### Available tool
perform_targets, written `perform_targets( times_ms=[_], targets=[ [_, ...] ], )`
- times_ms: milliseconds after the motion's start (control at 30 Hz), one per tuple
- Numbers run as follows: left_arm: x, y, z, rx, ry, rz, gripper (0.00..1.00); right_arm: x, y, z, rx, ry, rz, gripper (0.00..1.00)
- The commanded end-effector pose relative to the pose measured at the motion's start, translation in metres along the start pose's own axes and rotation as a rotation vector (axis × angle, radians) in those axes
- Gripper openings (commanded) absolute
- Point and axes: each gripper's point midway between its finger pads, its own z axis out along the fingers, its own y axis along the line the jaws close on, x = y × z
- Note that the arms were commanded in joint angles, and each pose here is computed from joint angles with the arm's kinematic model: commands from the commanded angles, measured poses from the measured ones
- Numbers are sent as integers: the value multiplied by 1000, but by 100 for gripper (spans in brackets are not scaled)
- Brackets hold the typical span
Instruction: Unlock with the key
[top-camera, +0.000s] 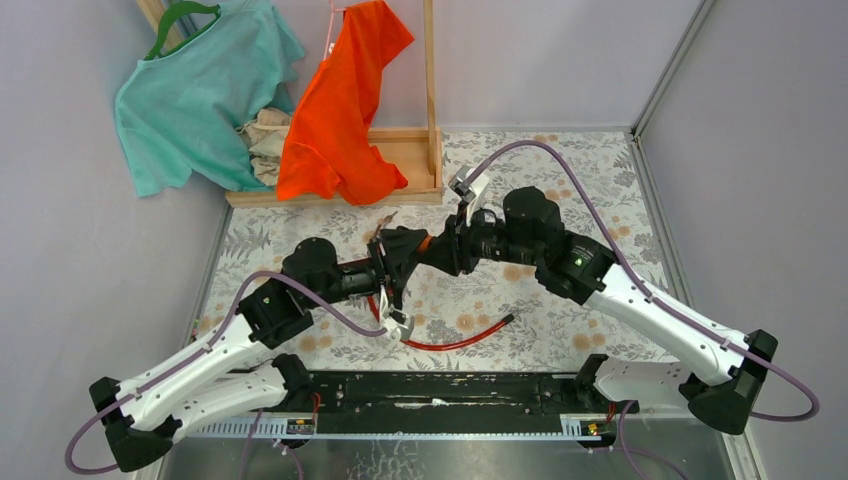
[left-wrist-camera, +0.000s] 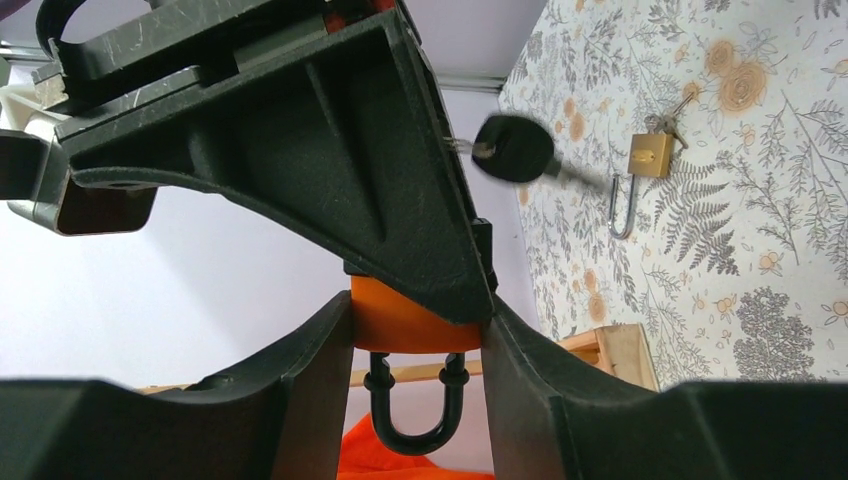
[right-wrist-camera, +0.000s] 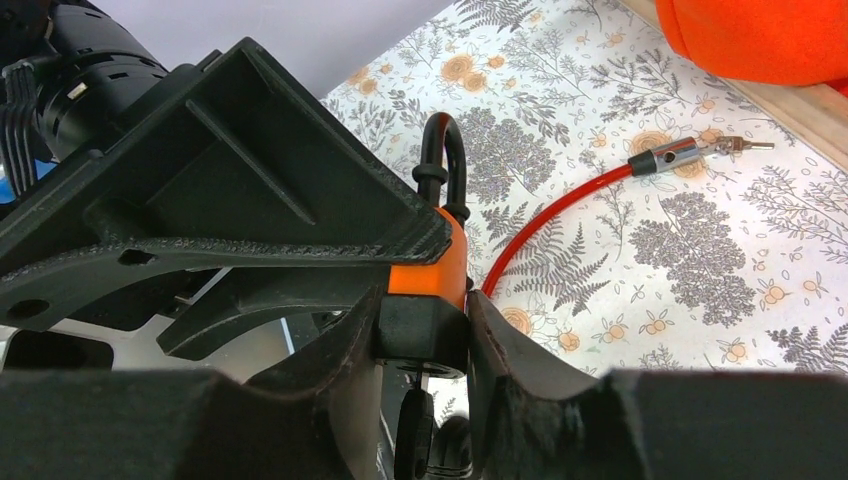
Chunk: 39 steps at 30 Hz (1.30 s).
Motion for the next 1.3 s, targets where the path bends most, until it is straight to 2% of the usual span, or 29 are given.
perform_targets(
  times_ms=[0, 67, 133, 267, 400, 600, 767, 900, 1033, 1267],
  targets=[
    [-16, 10, -9, 7, -51, -69, 46, -33, 4, -13, 19, -133, -3, 0],
    [-13, 5, -10, 45, -26, -165, 62, -26, 5, -15, 12, -116, -8, 0],
    [-6, 0, -12, 87, 26, -275, 66, -18, 6, -18, 5, -95, -12, 0],
    [1, -22, -17, 218, 113, -413, 60, -3, 11, -25, -33, -68, -17, 0],
    [0, -39, -19, 294, 128, -479, 56, 4, 19, -28, -81, -43, -16, 0],
    [10, -44, -14, 328, 177, -472, 47, 5, 29, -28, -131, -33, 6, 0],
    [28, -29, -7, 240, 241, -440, 29, 12, 33, -23, -167, -2, 46, 0],
    [34, -23, -3, 194, 252, -413, 20, 12, 37, -19, -198, -12, 95, 0],
    [53, -9, -1, 94, 322, -332, 2, 8, 37, -17, -240, -33, 206, 0],
    [67, 10, 0, -37, 363, -209, 2, -8, 25, -24, -313, -118, 416, 0]
  ],
)
